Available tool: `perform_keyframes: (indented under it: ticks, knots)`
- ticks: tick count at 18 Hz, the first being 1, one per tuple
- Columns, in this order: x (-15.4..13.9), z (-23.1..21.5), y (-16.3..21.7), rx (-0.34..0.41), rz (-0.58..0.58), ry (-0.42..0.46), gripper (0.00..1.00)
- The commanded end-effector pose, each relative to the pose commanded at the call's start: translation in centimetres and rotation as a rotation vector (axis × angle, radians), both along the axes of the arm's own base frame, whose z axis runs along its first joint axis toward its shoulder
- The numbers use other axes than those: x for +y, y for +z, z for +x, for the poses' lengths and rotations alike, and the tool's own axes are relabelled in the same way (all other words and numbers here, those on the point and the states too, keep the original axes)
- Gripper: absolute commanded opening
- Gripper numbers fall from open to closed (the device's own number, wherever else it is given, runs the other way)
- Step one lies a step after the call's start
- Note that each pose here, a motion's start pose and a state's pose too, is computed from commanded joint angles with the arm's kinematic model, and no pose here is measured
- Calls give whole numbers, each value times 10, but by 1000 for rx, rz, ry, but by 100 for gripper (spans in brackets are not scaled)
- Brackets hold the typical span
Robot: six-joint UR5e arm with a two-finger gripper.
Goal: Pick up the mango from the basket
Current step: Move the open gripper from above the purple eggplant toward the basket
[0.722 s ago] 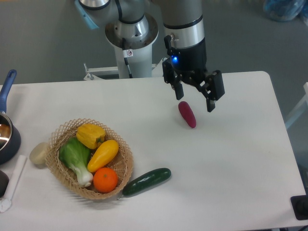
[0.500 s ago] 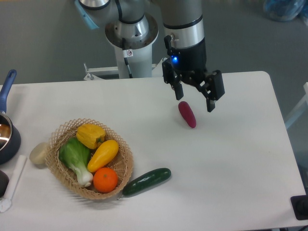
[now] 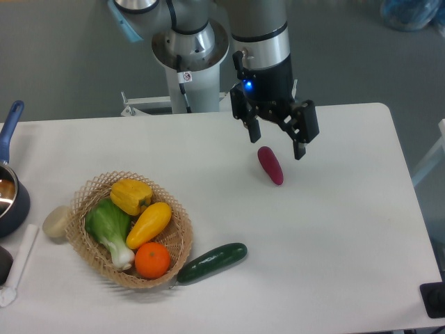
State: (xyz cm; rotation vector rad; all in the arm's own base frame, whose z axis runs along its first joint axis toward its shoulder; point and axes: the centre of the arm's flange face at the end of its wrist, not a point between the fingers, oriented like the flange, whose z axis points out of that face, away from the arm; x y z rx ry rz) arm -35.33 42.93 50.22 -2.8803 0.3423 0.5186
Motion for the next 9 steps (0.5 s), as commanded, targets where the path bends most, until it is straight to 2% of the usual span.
perform_keyframes:
  ticks: [4, 7, 9]
  knots:
    - [2, 8, -19, -52, 8, 77, 100]
    - [12, 27, -43, -96, -11, 78, 100]
    - [16, 33, -57, -131, -10, 137, 100]
